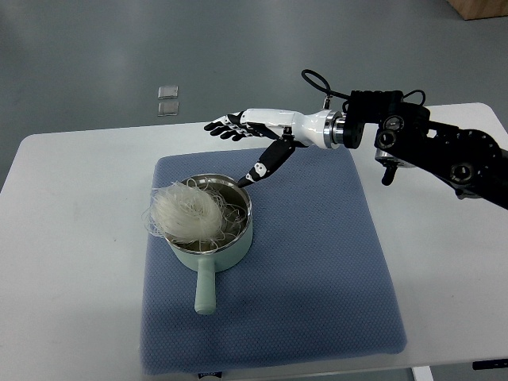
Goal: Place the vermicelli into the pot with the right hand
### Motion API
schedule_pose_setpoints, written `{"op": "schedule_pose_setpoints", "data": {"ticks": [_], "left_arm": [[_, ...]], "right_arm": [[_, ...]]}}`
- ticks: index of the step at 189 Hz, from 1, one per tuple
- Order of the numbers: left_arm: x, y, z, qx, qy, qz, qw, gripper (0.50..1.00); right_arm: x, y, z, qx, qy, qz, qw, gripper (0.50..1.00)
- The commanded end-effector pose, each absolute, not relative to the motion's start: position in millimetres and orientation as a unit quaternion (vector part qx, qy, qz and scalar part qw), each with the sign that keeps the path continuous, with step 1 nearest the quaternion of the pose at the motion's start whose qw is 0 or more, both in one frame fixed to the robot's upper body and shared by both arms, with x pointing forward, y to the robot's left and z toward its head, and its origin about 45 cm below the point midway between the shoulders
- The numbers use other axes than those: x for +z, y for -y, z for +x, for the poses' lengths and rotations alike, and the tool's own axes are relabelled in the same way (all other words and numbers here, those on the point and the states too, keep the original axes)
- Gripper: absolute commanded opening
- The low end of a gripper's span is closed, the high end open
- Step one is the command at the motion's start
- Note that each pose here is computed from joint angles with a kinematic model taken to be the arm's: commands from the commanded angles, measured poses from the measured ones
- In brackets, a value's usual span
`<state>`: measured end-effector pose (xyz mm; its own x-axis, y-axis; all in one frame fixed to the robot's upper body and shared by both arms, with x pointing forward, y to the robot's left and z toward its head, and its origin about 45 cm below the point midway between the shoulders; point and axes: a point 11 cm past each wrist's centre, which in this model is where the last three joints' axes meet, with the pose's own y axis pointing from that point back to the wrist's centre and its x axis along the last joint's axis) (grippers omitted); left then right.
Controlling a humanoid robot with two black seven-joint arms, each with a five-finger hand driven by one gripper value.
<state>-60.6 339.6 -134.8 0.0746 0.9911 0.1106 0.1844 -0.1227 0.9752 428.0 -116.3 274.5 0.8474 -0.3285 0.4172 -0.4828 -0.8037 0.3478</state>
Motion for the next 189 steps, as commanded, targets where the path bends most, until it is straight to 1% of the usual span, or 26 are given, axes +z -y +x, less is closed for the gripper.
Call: {"op": "schedule_pose_setpoints", "data": {"ticks": [1, 28, 50, 83, 108, 124, 161, 189], "left_arm": [[-135, -340, -61, 0.463, -0.499, 0.589, 0.436, 1.000], [-135, -340, -60, 0.463, -0.498, 0.589, 0.436, 1.000], [-135, -340, -61, 0.463, -0.499, 0.589, 0.436, 1.000], [-135, -340, -60, 0.463, -0.498, 0.589, 0.436, 1.000], [-135, -340, -61, 0.463, -0.499, 0.589, 0.436, 1.000], [-135, -340, -61, 0.463, -0.499, 0.589, 0.436, 1.000], [-135, -340, -61, 0.463, -0.499, 0.589, 0.436, 1.000], [-135, -340, -61, 0.463, -0.499, 0.589, 0.436, 1.000]], "right_arm": [[275, 133, 430, 0.125, 0.225, 0.939, 0.228, 0.919], [274, 150, 432, 0.065, 0.254, 0.945, 0.197, 0.919], [252, 175, 431, -0.032, 0.298, 0.941, 0.157, 0.919], [220, 211, 441, -0.195, 0.387, 0.899, 0.059, 0.919], [204, 236, 447, -0.277, 0.451, 0.849, 0.000, 0.919], [195, 246, 450, -0.308, 0.482, 0.820, -0.020, 0.919], [182, 239, 447, -0.330, 0.501, 0.800, -0.026, 0.924], [184, 238, 447, -0.330, 0.495, 0.803, -0.034, 0.926]]}}
